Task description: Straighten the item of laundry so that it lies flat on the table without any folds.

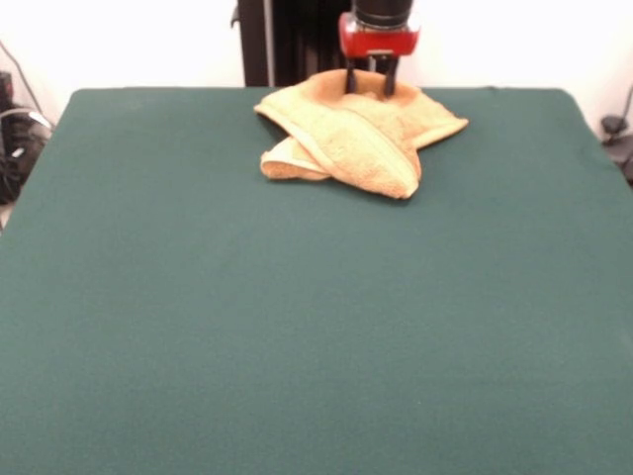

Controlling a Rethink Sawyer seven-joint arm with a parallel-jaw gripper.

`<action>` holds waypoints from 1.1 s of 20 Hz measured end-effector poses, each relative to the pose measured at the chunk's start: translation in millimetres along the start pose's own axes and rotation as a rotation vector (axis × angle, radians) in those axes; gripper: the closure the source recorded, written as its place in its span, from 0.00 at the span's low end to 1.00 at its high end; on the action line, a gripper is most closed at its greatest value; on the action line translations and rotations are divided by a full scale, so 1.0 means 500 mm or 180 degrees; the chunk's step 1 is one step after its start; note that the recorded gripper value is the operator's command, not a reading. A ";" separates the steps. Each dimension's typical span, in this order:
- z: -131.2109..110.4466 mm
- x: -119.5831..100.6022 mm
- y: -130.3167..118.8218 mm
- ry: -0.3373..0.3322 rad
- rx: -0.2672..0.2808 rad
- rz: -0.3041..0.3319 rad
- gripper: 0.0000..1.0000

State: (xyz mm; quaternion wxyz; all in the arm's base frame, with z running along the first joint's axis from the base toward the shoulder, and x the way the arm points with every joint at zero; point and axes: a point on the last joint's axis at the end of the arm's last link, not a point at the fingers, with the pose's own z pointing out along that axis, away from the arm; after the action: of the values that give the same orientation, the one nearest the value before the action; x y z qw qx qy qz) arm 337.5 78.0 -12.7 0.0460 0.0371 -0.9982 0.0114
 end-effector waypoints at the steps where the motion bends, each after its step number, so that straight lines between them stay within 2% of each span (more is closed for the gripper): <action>1: -0.004 -0.003 -0.002 0.0002 0.0001 0.0004 0.00; 8: -0.050 -0.037 -0.013 -0.0129 0.0042 0.0016 0.00; 13: -0.142 -0.081 -0.027 -0.0268 0.0101 0.0028 0.00; 20: -0.241 -0.095 -0.023 -0.0181 0.0122 -0.0001 0.00; 22: -0.256 -0.097 -0.023 -0.0165 0.0125 -0.0006 0.00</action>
State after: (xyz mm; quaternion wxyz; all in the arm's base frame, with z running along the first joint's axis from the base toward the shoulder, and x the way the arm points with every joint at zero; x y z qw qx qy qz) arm 398.3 73.6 110.2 0.0194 0.0393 -0.9986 0.0300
